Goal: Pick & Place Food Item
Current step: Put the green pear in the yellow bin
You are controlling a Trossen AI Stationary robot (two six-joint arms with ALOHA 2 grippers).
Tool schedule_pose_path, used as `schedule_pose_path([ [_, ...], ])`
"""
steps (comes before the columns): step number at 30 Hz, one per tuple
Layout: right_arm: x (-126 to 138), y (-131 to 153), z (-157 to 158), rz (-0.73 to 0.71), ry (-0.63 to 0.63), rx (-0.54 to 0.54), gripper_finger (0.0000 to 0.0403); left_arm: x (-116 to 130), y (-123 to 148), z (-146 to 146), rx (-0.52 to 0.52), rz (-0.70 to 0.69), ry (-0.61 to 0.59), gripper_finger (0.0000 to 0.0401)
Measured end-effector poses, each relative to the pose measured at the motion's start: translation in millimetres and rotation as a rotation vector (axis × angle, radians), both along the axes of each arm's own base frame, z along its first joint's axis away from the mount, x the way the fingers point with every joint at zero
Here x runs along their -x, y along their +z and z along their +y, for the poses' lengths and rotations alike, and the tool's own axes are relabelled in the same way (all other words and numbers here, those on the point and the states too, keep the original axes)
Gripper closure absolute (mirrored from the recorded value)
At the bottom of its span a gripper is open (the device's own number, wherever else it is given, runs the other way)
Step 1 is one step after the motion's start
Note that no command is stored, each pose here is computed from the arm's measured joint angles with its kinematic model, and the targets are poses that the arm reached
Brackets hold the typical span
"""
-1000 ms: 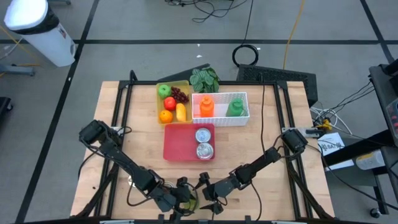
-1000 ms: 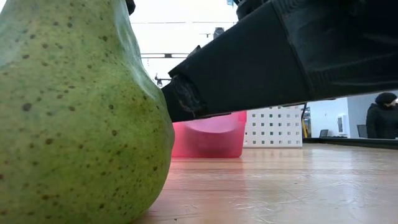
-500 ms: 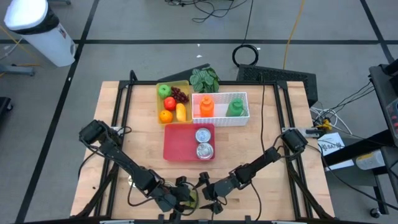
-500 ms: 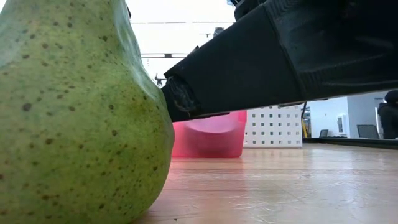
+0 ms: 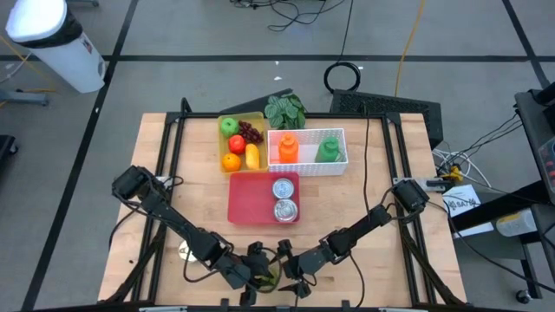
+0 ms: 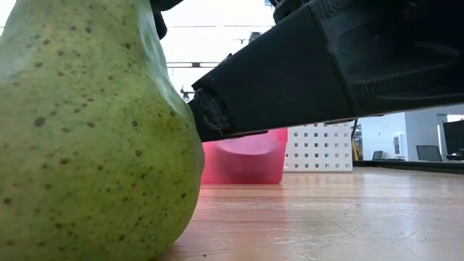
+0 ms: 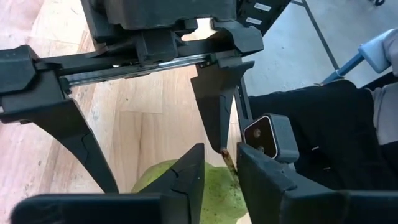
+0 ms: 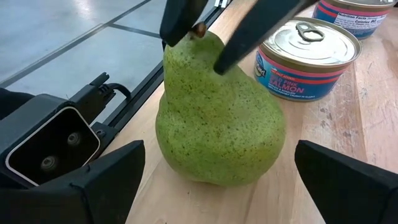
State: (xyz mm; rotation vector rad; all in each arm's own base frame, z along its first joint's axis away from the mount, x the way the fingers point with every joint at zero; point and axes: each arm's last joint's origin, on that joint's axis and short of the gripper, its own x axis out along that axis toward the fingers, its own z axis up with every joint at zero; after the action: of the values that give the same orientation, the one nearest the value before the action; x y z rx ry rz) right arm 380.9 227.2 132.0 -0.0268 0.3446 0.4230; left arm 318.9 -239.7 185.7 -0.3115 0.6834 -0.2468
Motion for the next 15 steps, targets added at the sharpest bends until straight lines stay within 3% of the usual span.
schedule_pose_path([
  [9,0,0,0,0.0,0.0,0.0,0.0007,0,1,-1,-0.018,-0.012,-0.021,0.0388],
  [15,4,9,-2,0.026,0.013,0.055,0.0007,2,11,3,-0.092,-0.08,-0.02,0.0396],
])
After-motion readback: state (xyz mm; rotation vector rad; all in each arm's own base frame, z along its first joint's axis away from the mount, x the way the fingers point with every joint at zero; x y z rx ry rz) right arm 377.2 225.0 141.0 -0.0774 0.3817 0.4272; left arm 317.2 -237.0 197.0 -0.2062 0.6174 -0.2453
